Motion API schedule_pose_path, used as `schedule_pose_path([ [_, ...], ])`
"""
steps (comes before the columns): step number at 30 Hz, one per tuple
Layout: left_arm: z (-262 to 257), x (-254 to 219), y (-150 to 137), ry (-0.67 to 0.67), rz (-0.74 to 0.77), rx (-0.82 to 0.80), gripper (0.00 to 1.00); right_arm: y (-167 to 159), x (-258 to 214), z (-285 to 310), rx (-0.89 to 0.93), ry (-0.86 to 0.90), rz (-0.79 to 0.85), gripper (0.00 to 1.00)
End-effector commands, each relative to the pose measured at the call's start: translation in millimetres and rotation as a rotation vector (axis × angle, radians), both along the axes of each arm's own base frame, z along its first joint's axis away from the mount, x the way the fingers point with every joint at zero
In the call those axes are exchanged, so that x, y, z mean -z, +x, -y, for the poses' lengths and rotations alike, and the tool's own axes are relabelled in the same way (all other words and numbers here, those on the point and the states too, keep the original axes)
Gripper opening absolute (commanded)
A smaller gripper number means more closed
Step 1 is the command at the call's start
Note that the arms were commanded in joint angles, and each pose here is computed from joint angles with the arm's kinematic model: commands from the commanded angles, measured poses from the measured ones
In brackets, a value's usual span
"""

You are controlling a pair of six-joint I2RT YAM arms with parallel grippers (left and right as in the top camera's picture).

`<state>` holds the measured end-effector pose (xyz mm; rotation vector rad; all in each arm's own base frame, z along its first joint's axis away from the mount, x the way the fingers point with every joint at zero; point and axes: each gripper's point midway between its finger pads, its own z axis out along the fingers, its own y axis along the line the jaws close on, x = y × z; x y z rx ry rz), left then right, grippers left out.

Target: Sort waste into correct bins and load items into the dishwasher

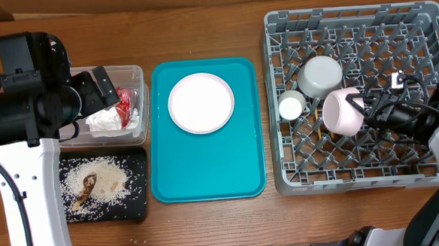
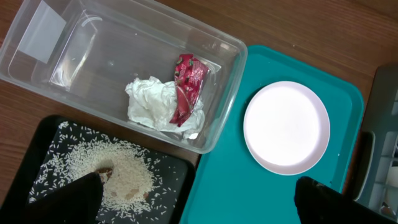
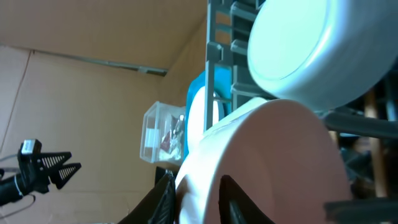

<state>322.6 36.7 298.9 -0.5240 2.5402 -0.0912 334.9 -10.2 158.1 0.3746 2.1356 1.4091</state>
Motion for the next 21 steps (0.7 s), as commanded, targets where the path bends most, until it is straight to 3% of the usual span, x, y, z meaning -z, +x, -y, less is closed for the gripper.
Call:
schedule_pose_path([
  [1,-2.9,-0.9,2.4,0.008,0.001,-0.005,1.0,2.3,11.7,25.0,0.087,-0.049,-0.055,0.27],
  [7,-2.9,-0.9,2.4,0.008,0.001,-0.005,1.0,5.0,4.3,51.4,0.161,-0.055,-0.041,0.39],
  [21,-2.9,-0.9,2.4,0.008,0.001,-0.005,1.0,12.6,26.5,93.0,0.357,-0.149,-0.179,0.46],
])
